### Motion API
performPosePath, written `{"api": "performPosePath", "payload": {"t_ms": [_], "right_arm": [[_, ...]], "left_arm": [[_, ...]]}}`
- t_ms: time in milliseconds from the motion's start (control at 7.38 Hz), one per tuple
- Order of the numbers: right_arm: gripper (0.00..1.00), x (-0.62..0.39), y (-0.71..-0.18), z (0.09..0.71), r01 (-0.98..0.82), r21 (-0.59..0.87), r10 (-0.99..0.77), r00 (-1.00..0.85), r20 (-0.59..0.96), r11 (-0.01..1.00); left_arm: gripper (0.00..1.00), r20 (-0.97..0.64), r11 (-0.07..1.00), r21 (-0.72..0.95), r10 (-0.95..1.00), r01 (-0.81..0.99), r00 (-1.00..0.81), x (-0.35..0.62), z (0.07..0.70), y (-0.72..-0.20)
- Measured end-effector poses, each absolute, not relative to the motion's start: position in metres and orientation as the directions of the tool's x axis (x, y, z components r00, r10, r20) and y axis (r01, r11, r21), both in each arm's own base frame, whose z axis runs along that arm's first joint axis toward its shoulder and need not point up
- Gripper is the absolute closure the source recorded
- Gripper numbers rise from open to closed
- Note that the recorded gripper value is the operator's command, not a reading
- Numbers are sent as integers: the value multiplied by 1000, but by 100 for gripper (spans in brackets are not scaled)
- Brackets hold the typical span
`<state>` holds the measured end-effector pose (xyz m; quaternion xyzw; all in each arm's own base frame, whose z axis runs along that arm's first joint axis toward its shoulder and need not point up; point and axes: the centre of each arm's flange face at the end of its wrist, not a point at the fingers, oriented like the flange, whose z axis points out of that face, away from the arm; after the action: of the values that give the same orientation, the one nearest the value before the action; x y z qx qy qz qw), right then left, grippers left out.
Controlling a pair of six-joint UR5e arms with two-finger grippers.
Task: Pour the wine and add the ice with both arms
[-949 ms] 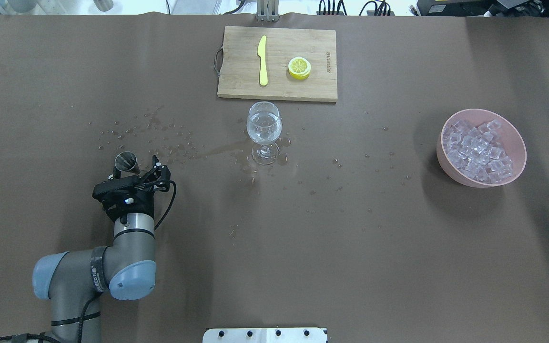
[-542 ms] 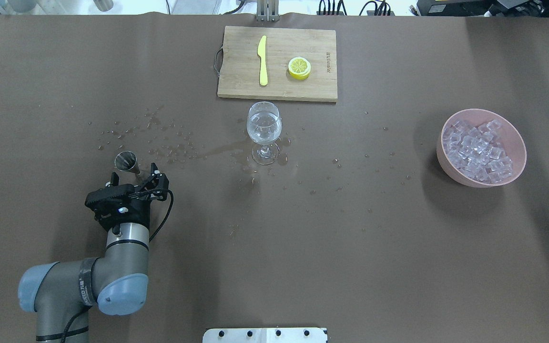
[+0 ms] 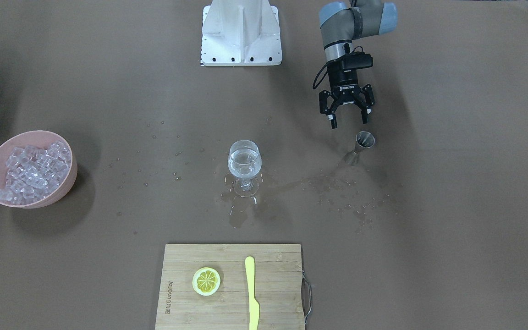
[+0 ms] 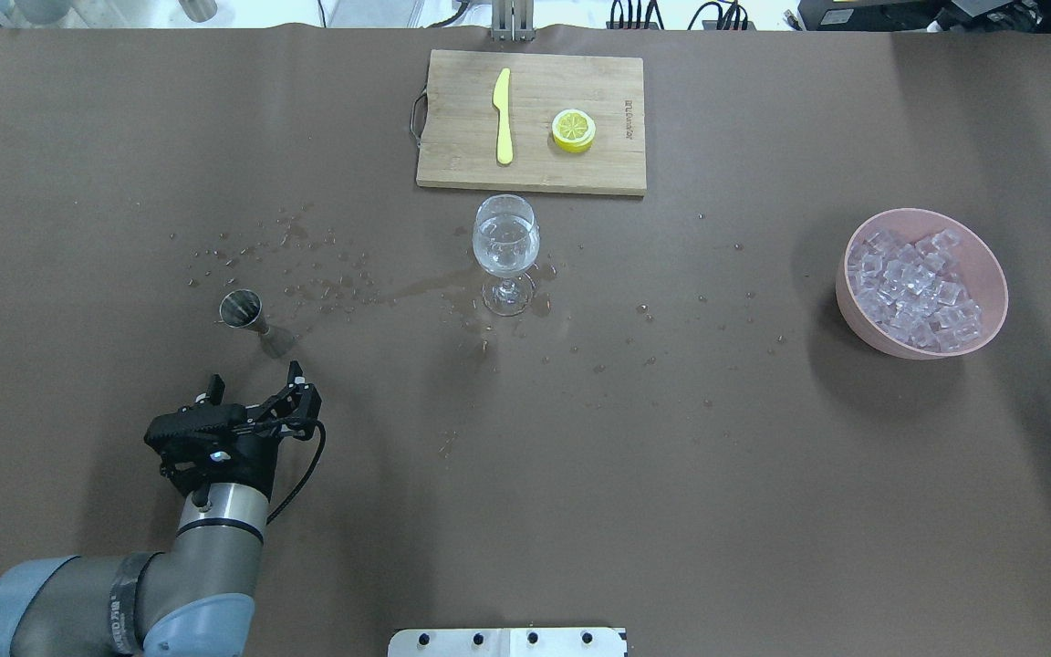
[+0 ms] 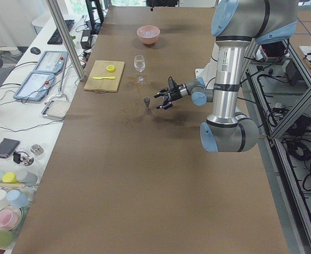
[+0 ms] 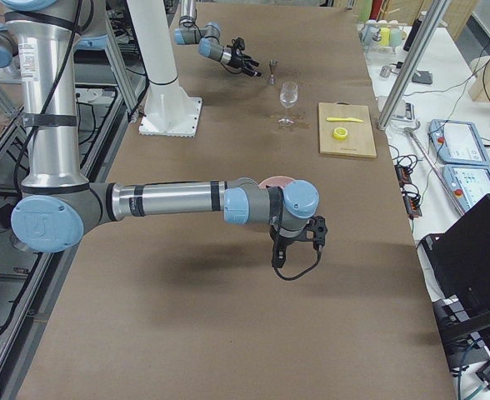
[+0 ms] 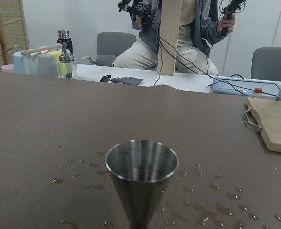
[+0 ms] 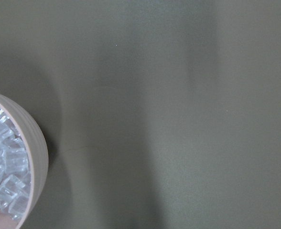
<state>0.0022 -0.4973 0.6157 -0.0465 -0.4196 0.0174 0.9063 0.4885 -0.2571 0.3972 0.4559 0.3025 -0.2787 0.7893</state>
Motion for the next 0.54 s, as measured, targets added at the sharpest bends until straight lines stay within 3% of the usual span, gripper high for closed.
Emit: {"api": "performPosePath", "payload": {"t_ms": [271,542], "right_arm": [[0,-3,-501,613,18,-89,56,653,755,996],[0,-6,-510,595,25,-48,19,657,754,999]], "left_arm": [[2,-736,497,521,-151,694,660,460,372,-238],[2,-731,606,462,-154,648,665,416,310,-225]]}}
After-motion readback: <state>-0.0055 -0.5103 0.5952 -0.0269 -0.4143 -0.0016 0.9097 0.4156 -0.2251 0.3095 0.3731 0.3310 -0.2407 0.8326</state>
